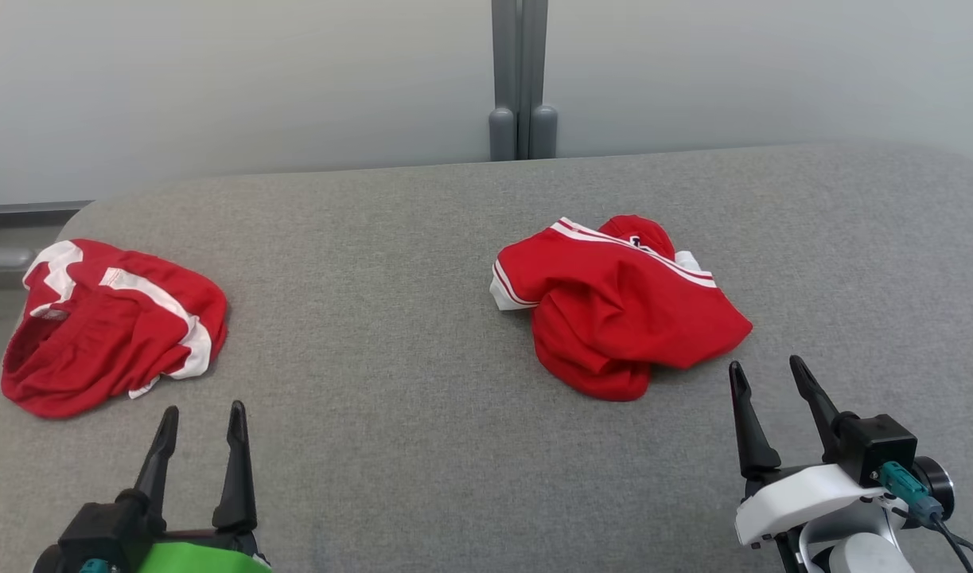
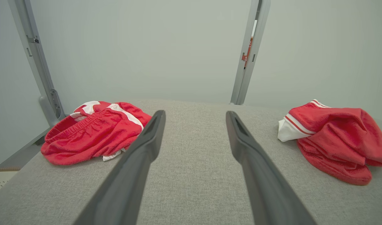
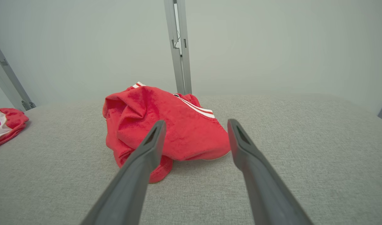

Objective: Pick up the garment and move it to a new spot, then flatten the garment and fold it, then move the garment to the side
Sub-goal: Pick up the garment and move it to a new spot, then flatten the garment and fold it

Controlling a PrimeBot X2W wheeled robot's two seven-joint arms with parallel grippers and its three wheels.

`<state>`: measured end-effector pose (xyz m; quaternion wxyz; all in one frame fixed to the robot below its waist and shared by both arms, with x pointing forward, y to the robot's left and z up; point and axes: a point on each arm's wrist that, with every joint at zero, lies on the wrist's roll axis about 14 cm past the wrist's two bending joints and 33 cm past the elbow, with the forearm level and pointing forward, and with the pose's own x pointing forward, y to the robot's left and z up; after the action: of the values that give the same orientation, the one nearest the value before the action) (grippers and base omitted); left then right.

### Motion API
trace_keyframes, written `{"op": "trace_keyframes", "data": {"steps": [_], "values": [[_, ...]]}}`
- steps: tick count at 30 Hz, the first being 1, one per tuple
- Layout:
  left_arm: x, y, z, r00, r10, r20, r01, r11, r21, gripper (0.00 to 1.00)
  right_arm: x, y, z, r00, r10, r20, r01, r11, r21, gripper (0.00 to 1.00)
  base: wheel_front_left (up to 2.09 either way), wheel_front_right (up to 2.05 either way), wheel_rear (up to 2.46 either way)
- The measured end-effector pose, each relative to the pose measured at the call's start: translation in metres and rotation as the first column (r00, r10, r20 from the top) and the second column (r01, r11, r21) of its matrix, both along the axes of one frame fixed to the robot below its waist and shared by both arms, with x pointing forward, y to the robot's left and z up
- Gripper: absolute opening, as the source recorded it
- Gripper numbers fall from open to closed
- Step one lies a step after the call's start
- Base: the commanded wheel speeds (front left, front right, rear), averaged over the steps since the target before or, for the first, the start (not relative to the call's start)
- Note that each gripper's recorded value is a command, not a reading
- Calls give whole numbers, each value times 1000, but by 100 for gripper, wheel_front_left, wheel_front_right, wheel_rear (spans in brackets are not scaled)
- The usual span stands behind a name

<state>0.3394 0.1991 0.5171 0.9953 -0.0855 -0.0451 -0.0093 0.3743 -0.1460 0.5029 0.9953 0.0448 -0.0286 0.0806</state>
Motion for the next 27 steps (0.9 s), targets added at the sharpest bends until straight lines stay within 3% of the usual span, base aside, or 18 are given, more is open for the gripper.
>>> {"op": "trace_keyframes", "data": {"steps": [16, 19, 23, 27], "values": [[-5, 3, -21, 998, 19, -54, -21, 1000, -22, 100, 11, 18, -2, 998, 55, -17, -55, 999, 1, 100, 0, 0, 0], [-1, 1, -21, 999, 16, -51, -17, 1000, -18, 100, 26, 40, 7, 992, 119, -41, -119, 993, 2, 100, 0, 0, 0], [4, -3, -19, 999, 5, -45, -6, 1000, -23, 100, 58, 88, 20, 955, 252, -158, -266, 962, -68, 100, 0, 0, 0], [11, -8, -15, 1000, -12, -29, 12, 1000, -25, 100, 98, 104, 42, 922, 295, -251, -333, 935, -124, 100, 0, 0, 0]]}}
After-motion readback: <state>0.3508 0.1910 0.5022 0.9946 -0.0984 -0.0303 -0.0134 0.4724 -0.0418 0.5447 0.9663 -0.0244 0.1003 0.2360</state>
